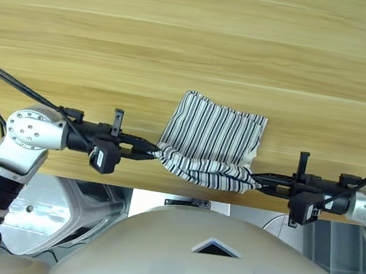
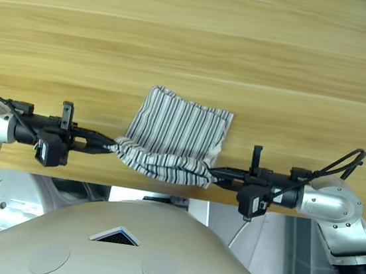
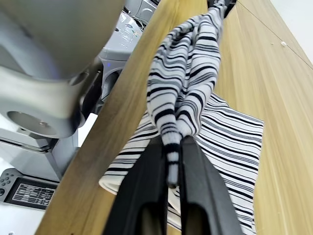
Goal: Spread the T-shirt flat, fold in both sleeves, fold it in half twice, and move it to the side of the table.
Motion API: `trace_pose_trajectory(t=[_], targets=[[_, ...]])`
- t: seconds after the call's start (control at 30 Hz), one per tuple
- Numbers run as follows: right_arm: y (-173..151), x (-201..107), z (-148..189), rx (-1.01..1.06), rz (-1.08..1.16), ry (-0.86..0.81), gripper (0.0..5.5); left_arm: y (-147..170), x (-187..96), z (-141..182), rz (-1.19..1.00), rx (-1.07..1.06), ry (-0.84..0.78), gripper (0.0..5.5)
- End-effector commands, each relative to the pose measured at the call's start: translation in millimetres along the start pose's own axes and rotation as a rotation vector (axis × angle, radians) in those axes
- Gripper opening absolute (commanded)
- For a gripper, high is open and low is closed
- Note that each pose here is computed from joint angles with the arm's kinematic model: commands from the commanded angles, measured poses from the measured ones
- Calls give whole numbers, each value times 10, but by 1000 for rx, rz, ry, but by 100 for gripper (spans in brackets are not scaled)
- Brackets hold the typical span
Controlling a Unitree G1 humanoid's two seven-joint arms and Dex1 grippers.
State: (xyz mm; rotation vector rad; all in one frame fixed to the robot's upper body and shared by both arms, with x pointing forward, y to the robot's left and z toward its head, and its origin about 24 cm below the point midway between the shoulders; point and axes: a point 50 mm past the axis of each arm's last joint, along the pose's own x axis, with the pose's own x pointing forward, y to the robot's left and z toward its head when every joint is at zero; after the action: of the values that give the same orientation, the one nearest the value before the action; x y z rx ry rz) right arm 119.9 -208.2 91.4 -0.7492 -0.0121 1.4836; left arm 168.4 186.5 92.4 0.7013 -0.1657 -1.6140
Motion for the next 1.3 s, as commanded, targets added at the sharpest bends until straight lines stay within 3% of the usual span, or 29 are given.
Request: trace_pose_trajectory(t=[0.03,0.5,1.07,1.3], targets=[[-79,-38,4,-17,-32,7,9,141,32,-72,54,26,8,21],[-292,-86,-184,11,-142,48,9,521,188,-391,198,25,2,21],[-507,45,-461,54,-250,97,9,739,553,-815,296,16,57,21],[-494,47,-726,115,-285,191,9,823,691,-1047,386,-39,132,21]])
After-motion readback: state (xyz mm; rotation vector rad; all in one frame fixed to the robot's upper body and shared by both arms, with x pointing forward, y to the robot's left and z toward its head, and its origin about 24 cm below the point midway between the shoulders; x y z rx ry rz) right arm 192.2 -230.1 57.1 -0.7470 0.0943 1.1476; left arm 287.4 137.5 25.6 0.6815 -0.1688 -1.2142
